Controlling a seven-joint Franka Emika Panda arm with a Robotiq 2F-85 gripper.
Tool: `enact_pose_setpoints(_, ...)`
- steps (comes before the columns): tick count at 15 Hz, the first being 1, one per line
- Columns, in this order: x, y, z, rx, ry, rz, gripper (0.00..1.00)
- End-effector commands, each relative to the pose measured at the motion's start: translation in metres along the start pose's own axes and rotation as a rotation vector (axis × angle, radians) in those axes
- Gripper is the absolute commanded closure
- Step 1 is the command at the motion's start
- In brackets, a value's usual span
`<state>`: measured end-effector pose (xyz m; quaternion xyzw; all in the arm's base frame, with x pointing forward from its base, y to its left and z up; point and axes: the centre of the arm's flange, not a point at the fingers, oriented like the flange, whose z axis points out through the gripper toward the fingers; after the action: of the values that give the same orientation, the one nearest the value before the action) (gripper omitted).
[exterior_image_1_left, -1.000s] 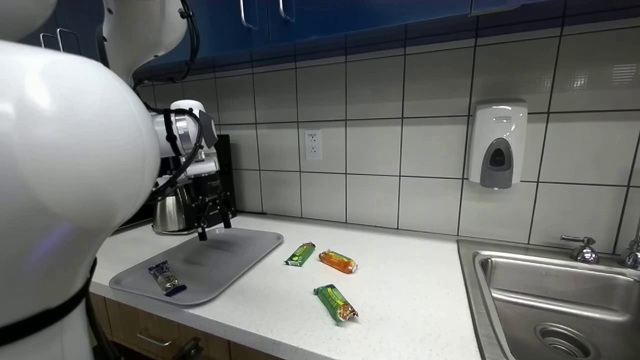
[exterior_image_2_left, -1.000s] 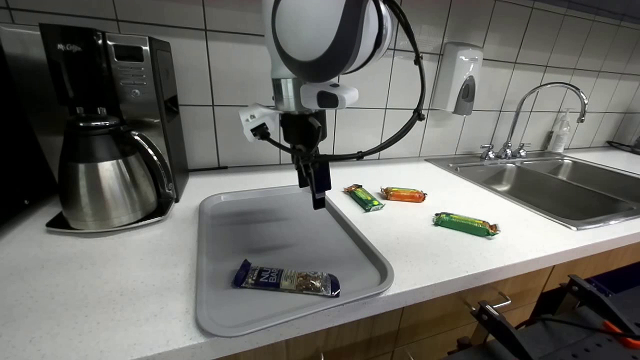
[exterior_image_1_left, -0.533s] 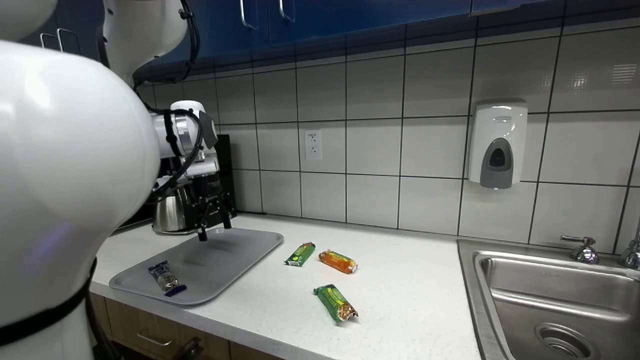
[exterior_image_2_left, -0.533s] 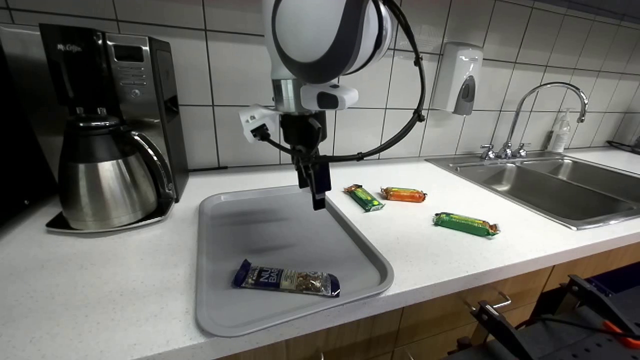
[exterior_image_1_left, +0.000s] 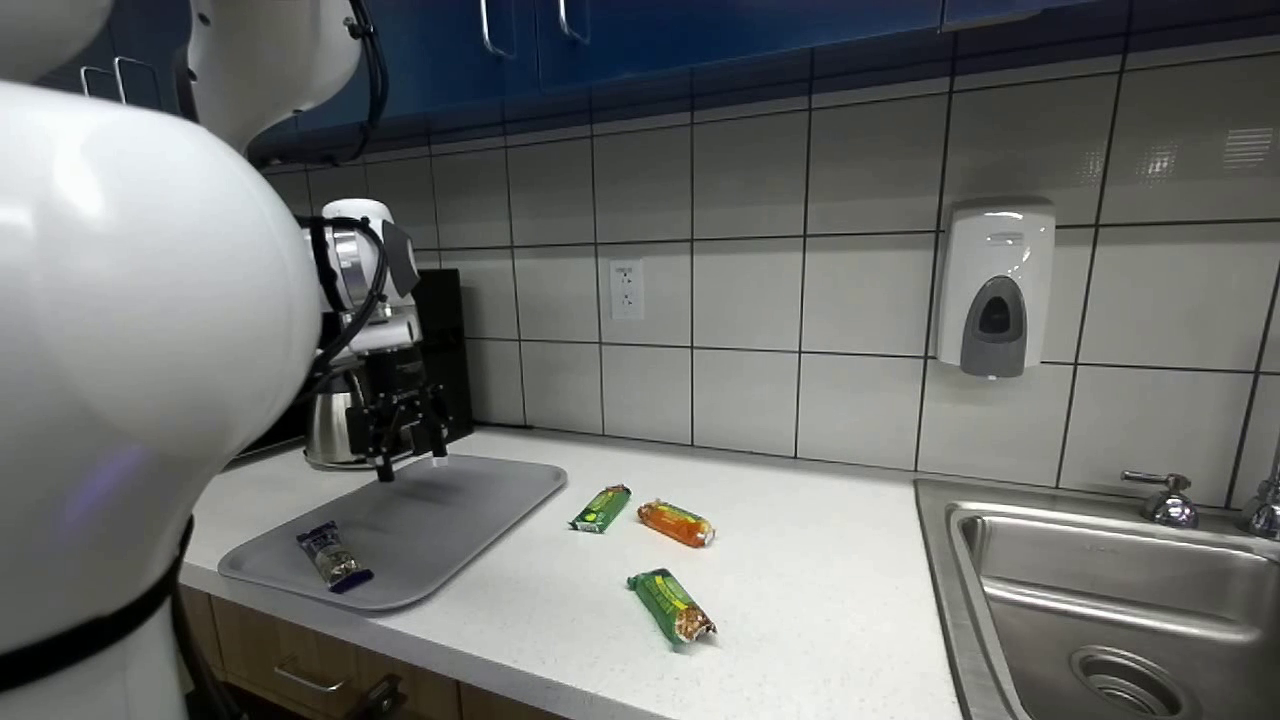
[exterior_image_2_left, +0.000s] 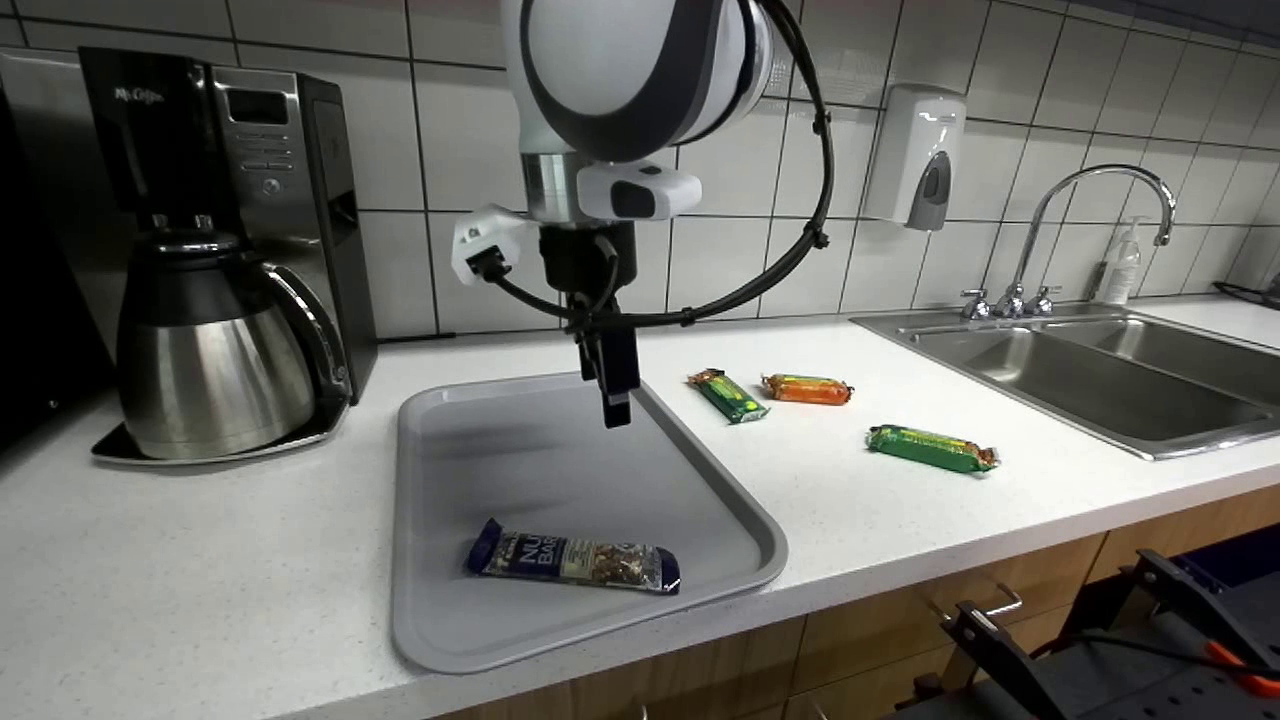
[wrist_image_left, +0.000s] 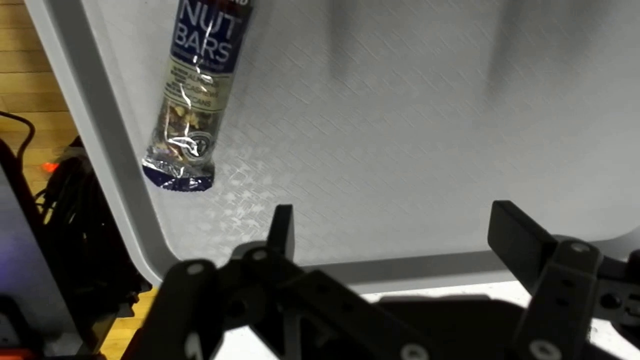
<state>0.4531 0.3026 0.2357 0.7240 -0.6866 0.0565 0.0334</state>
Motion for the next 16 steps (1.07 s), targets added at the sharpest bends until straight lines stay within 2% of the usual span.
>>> enact_pose_setpoints(1,-0.007,0.013,-0.01,0.001,-0.007,0.049,0.0)
enact_pose_setpoints(16,-0.016,0.052,0.0,-0.06,-0.054,0.144,0.0)
